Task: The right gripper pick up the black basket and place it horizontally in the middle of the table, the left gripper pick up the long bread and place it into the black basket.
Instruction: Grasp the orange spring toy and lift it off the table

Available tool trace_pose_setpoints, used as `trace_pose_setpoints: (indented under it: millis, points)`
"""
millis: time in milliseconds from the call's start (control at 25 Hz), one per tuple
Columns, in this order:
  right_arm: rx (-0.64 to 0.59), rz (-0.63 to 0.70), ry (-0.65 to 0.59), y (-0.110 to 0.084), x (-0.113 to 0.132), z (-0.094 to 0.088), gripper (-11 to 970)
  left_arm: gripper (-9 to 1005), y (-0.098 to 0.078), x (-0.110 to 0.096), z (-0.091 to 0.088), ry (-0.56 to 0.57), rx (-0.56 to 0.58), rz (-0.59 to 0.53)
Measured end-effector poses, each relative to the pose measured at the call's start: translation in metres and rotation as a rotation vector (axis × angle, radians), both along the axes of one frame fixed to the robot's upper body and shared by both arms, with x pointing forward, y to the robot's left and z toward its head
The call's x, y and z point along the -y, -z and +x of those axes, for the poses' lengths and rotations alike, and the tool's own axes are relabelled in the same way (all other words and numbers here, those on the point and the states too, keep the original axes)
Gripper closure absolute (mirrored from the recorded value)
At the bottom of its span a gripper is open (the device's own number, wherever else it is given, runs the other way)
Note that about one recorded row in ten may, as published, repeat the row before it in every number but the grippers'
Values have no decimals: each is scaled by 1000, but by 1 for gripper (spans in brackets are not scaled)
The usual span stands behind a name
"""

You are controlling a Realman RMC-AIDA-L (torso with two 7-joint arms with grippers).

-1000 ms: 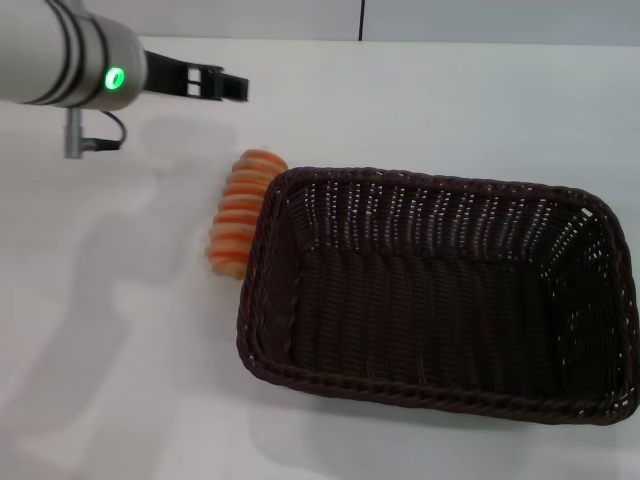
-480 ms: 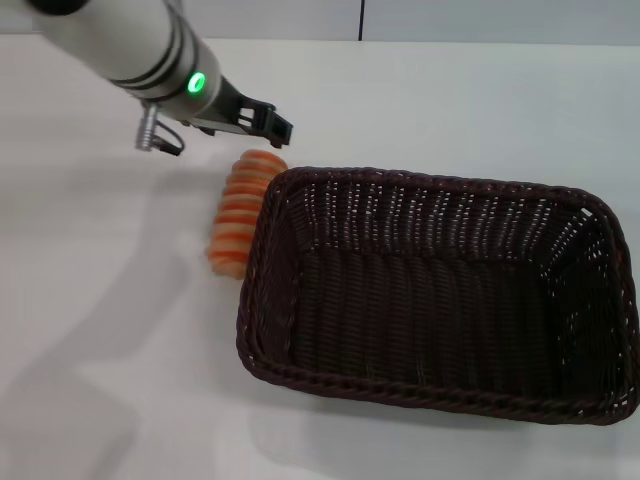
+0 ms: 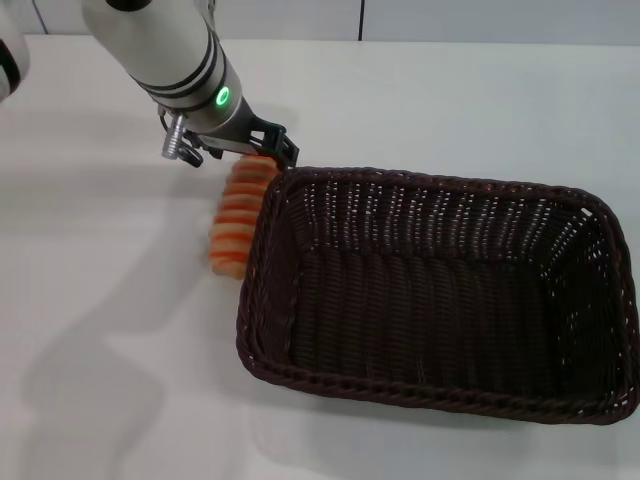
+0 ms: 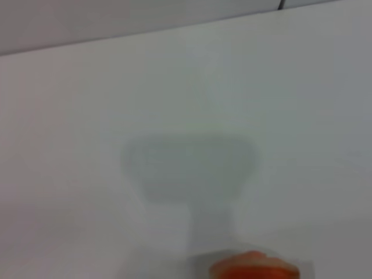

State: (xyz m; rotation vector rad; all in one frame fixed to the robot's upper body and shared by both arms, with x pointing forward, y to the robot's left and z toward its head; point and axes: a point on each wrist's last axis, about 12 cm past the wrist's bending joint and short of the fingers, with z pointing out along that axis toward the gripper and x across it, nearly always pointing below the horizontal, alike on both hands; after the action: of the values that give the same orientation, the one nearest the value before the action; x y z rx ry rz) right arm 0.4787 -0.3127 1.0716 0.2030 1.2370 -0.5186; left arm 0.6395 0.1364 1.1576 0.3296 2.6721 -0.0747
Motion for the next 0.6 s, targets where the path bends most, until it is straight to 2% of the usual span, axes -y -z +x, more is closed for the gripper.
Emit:
trace_pose_setpoints:
  millis: [320, 600]
  points:
    - [10, 5, -9, -2, -3, 1, 626, 139, 10, 0, -1, -7, -44, -22]
    - [22, 2, -29, -5, -7, 4, 627, 139, 10, 1, 0, -2, -37, -30]
